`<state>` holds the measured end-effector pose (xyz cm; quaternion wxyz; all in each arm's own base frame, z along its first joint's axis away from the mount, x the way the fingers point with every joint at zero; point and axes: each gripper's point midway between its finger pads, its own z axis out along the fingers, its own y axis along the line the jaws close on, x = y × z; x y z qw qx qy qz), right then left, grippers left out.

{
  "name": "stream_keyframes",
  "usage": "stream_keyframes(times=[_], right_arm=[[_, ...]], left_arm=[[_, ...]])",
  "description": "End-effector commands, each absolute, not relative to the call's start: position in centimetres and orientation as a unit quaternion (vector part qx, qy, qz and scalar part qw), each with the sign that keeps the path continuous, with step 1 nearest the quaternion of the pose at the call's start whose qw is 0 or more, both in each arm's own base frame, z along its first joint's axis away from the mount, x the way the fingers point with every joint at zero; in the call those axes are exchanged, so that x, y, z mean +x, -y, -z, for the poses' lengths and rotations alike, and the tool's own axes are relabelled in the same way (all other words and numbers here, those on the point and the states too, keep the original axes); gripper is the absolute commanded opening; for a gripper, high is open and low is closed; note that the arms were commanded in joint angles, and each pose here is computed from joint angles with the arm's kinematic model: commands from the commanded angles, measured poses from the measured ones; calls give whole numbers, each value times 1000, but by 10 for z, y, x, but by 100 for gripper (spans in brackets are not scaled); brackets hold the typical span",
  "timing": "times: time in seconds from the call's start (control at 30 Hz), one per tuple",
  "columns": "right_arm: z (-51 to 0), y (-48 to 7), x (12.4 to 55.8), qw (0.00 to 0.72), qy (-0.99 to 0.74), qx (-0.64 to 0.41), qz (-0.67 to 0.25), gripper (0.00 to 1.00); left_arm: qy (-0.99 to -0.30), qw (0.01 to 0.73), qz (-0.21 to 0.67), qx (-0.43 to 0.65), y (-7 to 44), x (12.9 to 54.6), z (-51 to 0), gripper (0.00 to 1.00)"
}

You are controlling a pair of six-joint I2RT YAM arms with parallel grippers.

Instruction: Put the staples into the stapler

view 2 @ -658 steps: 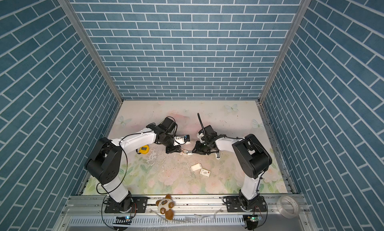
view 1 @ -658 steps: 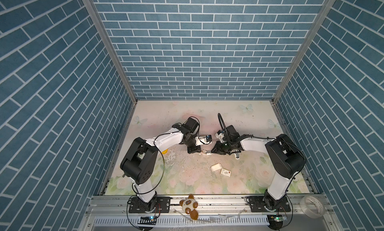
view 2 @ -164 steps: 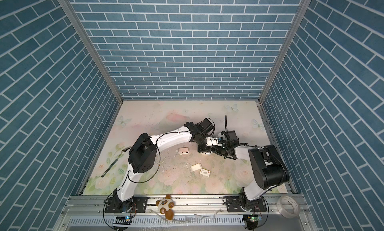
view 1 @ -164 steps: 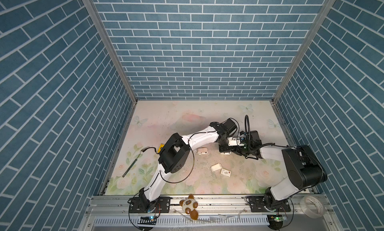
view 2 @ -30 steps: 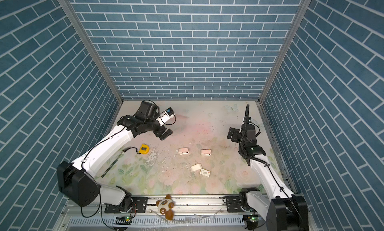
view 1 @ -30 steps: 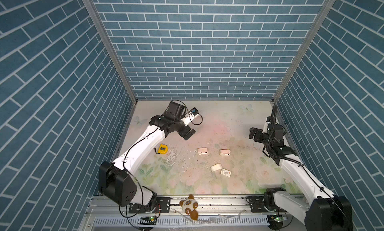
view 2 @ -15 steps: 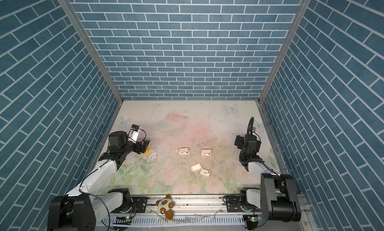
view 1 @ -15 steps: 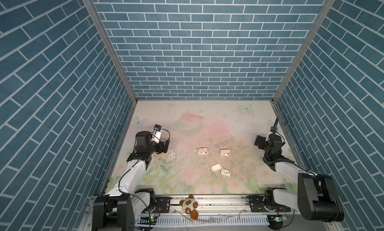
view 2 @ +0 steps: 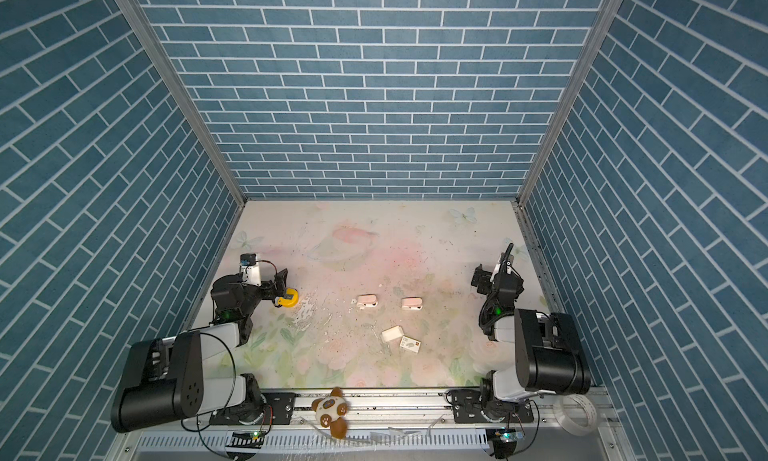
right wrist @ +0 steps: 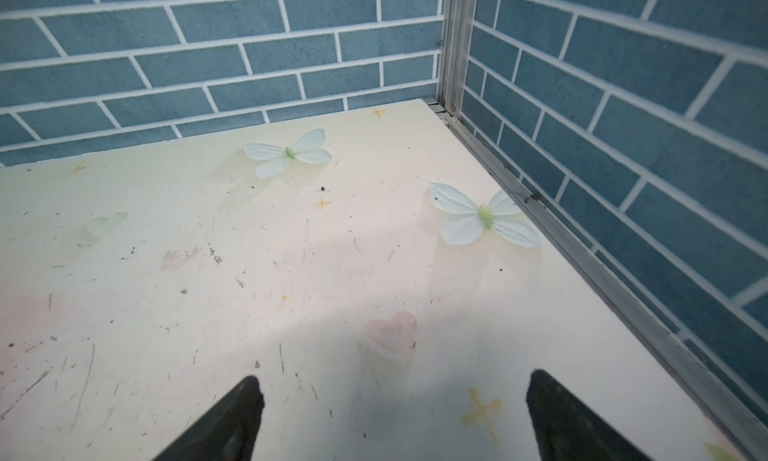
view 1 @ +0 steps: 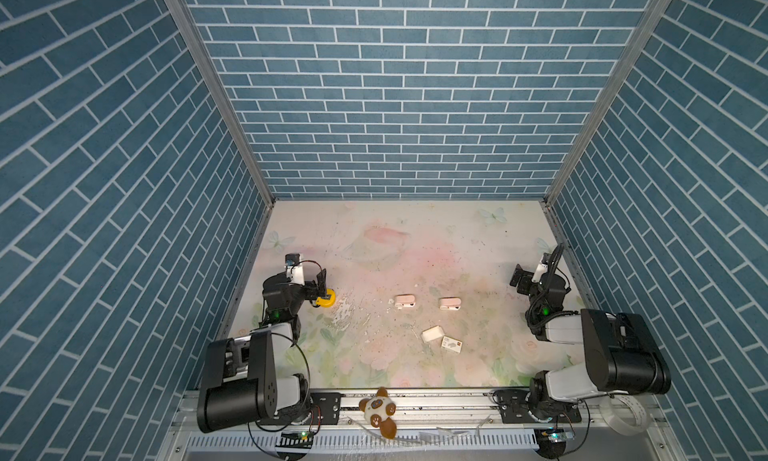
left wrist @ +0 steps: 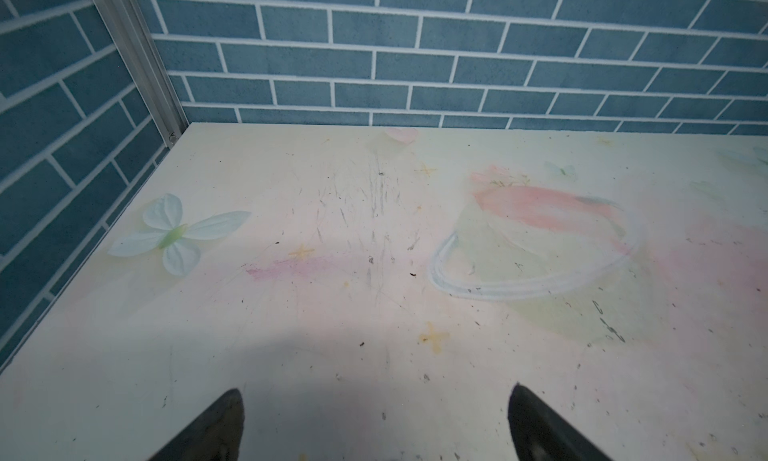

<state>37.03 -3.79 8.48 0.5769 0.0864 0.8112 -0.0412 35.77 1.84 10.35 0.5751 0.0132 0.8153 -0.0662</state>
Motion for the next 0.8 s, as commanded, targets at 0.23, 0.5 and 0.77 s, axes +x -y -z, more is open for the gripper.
stream_keyframes(times=[0.23, 0.5, 0.77], right_arm=[[-91, 34, 390, 574, -816, 58, 30, 99], [-88, 30, 393, 564, -824, 46, 25, 99], [-89, 30, 393, 564, -824, 45, 27, 99]], left_arm=[[-757, 647, 94, 11, -15, 365, -122, 100], [-755, 648, 84, 49, 2, 368, -111, 100], [-779, 619, 84, 51, 3, 379, -105, 100]])
